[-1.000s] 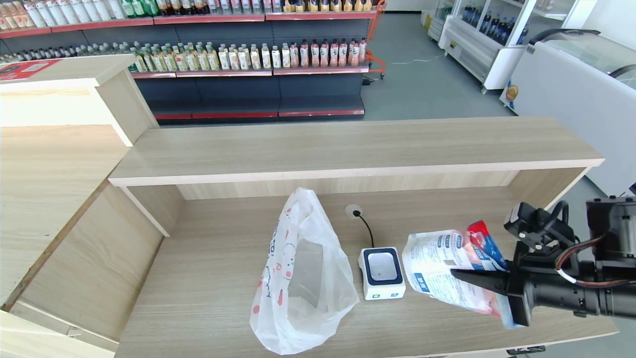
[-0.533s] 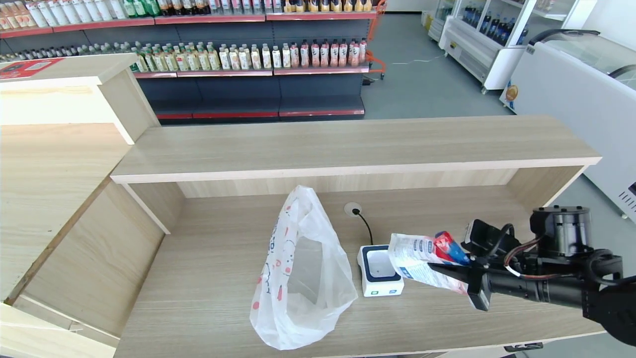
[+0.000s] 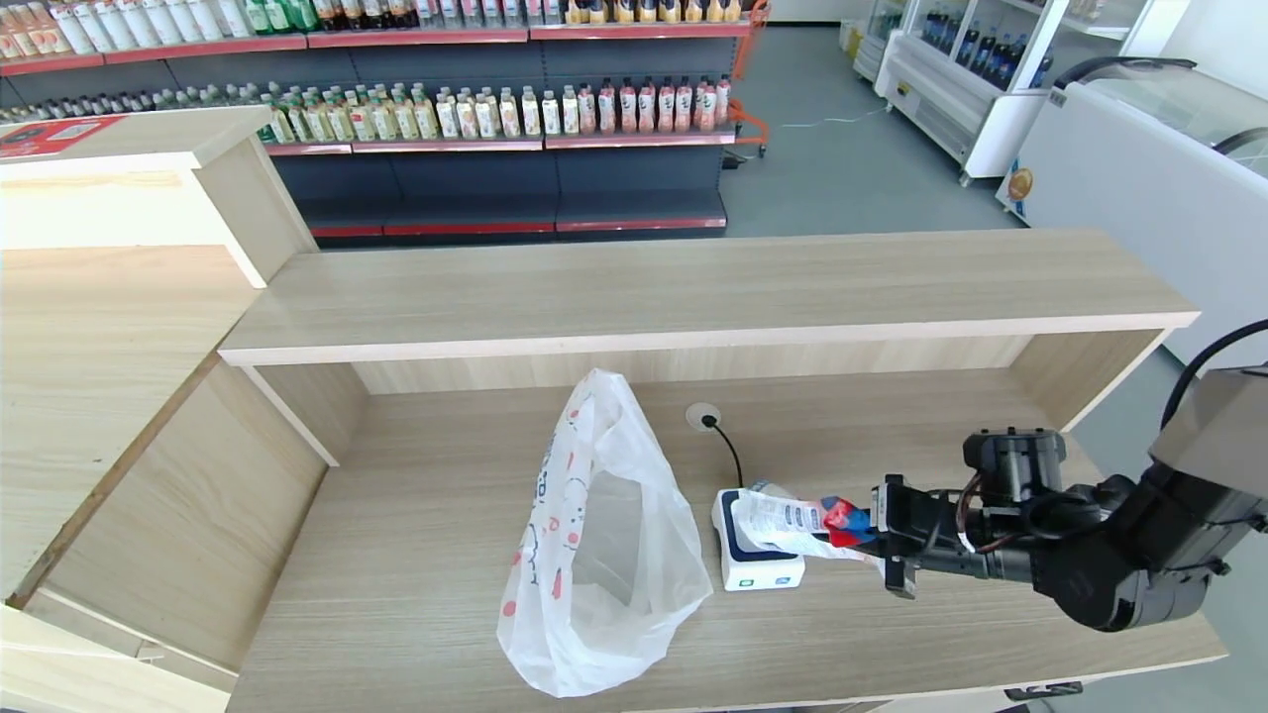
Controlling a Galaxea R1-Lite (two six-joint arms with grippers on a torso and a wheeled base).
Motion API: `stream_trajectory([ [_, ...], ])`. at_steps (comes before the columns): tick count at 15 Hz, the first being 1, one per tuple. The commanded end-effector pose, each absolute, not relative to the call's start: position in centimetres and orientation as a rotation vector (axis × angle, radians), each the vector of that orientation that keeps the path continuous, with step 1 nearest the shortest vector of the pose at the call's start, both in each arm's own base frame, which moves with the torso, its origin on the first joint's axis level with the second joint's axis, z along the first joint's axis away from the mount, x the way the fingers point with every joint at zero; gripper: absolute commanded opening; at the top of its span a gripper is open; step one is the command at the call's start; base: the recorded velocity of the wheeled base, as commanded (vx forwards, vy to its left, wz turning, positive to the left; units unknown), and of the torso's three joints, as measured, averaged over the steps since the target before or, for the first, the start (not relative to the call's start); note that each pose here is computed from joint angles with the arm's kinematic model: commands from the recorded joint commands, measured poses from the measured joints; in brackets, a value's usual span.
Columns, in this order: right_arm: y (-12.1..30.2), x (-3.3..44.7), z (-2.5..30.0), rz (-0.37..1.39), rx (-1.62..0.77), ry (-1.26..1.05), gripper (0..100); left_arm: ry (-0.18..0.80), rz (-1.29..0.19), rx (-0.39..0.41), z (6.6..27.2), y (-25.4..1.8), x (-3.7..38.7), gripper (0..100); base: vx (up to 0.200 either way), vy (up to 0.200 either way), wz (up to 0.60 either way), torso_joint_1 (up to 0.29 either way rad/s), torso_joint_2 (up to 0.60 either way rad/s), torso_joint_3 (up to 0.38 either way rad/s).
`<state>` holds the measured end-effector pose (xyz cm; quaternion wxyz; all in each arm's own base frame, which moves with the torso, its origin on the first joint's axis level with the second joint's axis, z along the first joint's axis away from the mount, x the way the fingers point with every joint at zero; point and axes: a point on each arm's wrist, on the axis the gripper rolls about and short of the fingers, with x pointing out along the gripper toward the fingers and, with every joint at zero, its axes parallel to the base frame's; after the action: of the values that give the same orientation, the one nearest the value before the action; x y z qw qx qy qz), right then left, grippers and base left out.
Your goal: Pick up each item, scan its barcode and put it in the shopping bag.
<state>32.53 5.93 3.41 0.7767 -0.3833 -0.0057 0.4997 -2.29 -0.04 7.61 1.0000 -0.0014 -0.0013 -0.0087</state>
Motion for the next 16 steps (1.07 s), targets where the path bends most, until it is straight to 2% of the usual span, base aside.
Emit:
stream_trajectory([
  [1,6.0,34.3,1.8,1.093,-0.841,-0.022,0,-0.003,-0.017,-0.003,7.6,0.0,-2.3,100,0.000,0.000,0.00,0.000,0.00,0.000],
  [10,8.2,37.1,0.2,1.175,-0.843,-0.122,0,-0.003,-0.017,-0.003,7.6,0.0,-2.3,100,0.000,0.000,0.00,0.000,0.00,0.000],
  [14,7.9,36.9,0.8,1.166,-0.845,-0.128,0,-0.003,-0.017,-0.003,7.6,0.0,-2.3,100,0.000,0.000,0.00,0.000,0.00,0.000],
  [16,6.7,36.8,2.6,1.126,-0.834,-0.136,0,-0.003,-0.018,-0.003,7.6,0.0,-2.3,100,0.000,0.000,0.00,0.000,0.00,0.000],
])
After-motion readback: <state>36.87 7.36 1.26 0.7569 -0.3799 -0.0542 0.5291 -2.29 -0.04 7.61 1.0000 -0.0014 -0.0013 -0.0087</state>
